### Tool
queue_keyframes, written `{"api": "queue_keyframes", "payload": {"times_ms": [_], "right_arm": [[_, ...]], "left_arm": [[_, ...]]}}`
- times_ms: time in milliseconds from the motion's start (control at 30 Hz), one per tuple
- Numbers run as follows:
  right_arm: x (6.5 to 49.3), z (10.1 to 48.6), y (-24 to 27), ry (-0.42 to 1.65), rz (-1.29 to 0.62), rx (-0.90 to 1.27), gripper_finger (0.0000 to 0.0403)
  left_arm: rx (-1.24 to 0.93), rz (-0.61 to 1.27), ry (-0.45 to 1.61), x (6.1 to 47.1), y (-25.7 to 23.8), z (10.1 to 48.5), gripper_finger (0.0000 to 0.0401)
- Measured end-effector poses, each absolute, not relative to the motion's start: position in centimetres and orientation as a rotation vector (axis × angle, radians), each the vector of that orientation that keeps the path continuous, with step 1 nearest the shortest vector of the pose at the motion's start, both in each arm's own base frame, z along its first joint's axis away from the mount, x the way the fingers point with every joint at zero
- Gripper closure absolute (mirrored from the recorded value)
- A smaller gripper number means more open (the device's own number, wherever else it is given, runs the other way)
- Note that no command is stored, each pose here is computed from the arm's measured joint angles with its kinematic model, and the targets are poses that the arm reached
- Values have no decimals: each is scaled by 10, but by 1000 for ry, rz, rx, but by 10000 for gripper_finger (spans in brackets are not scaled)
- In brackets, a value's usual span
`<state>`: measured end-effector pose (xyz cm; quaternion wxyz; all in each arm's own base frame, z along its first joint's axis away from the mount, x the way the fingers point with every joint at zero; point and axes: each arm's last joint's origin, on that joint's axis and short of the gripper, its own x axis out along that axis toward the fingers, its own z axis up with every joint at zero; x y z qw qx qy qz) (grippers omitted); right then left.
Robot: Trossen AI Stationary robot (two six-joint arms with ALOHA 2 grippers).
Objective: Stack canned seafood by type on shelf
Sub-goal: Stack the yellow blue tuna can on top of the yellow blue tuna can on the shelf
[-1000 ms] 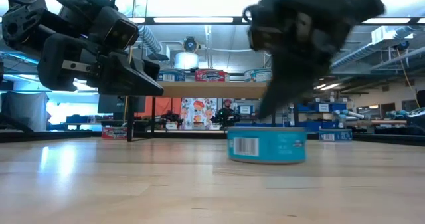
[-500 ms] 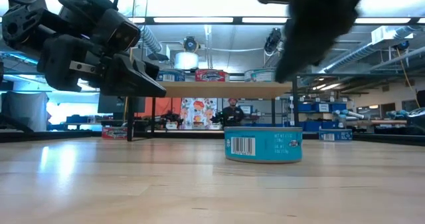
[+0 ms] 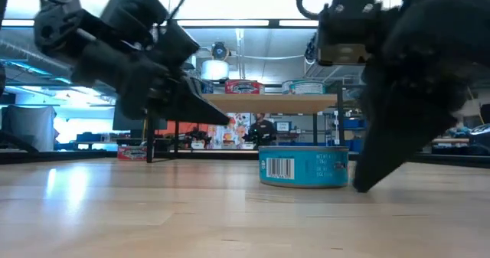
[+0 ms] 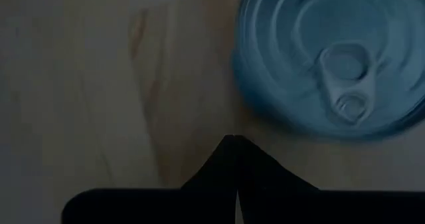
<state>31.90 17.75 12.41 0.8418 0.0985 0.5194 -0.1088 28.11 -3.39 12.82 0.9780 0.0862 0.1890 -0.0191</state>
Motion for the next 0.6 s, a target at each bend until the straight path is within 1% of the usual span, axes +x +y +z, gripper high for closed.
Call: {"api": "queue_keyframes", "payload": {"times_ms": [167, 333, 600], "right_arm": [[327, 124, 168, 1027, -293, 174, 394], [335, 126, 156, 945, -363, 133, 394], [337, 129, 156, 949, -310, 163, 394]], "left_arm": [[231, -35, 398, 305, -37, 118, 391], [261, -31, 425, 320, -38, 108, 391], [290, 117, 420, 325, -32, 111, 391]]}}
